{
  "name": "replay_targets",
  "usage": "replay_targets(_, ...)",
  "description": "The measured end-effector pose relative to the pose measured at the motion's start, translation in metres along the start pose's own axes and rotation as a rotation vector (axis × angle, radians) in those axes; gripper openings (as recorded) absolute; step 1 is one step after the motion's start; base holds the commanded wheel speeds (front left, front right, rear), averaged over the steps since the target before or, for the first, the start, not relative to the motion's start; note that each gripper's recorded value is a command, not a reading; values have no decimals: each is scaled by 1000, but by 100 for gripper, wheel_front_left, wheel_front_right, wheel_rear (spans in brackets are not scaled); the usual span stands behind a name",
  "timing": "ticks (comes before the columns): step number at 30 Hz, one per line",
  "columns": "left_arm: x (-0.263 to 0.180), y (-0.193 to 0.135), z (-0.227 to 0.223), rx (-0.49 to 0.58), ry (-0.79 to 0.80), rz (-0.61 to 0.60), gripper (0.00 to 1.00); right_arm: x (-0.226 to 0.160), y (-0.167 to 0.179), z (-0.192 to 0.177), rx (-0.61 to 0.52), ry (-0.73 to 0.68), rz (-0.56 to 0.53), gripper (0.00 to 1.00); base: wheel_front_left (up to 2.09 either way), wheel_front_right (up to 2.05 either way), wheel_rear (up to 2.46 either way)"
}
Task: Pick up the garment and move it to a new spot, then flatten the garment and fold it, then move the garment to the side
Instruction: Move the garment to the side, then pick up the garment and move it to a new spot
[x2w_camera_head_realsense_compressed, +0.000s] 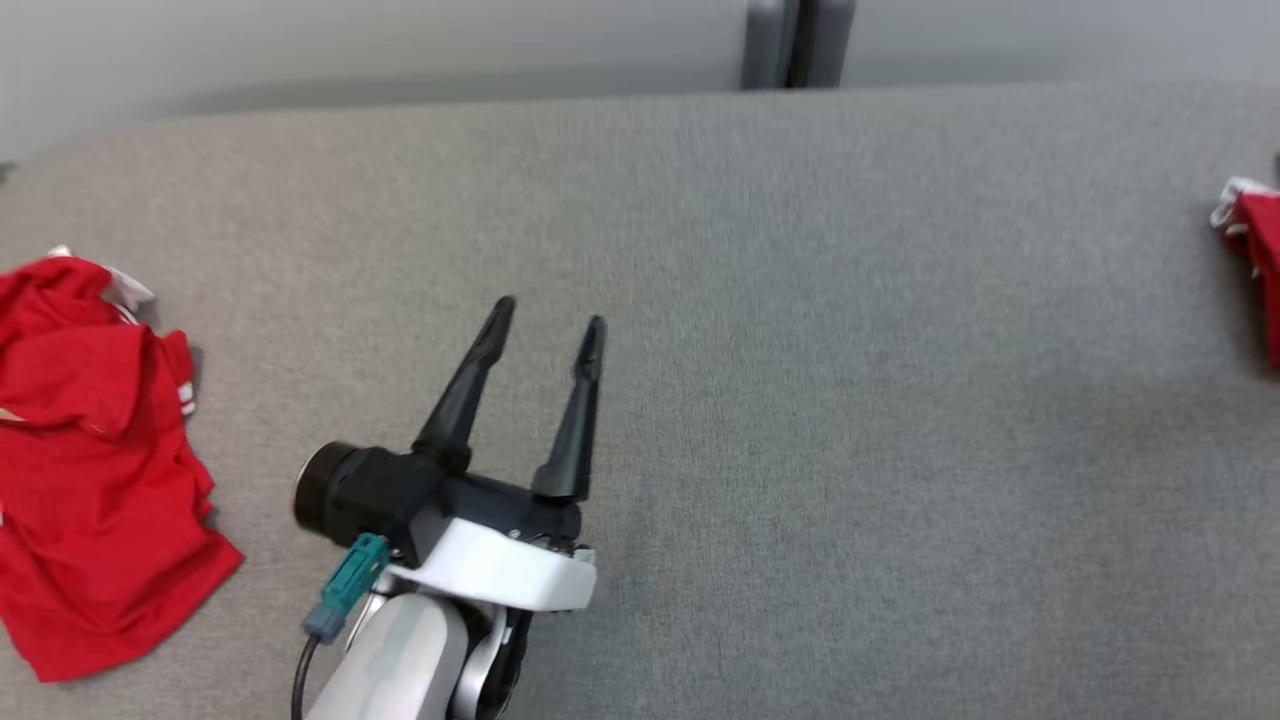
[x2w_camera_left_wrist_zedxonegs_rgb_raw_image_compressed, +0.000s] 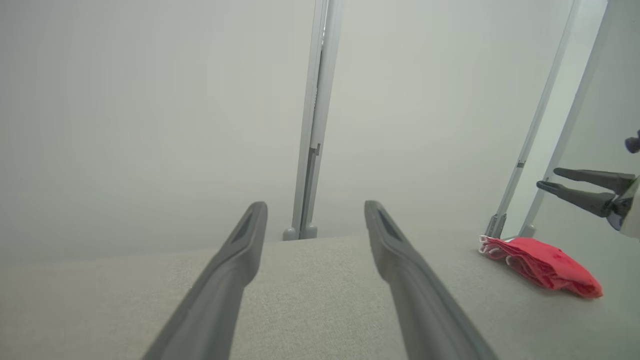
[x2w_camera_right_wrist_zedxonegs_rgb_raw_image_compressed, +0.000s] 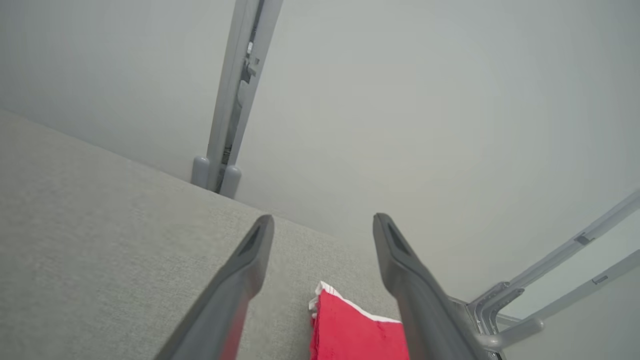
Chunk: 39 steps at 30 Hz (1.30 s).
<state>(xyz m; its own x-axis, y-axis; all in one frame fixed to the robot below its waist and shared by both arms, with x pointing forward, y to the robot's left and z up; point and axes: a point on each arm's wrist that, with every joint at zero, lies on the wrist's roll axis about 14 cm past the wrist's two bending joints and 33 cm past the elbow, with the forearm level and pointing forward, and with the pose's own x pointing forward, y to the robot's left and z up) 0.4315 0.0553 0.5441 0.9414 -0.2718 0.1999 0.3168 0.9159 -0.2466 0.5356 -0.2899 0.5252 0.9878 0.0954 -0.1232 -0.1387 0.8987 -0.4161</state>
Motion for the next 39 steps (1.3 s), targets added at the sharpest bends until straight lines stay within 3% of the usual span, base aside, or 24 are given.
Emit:
replay_targets(10,-53,42,33,52,-51,179,100,-49,75,72,242,-267,81,100,0,0,0)
replay_targets(21,-106,73,29,58,-25,304,100,-105,147,73,454,-311,125,100,0,0,0)
replay_targets(27,-116,74,22,64,0,316,100,-122,170,63,432,-283,156,100,0,0,0)
replay_targets(39,-118,70,17,70,17,306,100,-132,180,58,475,-266,144,100,0,0,0)
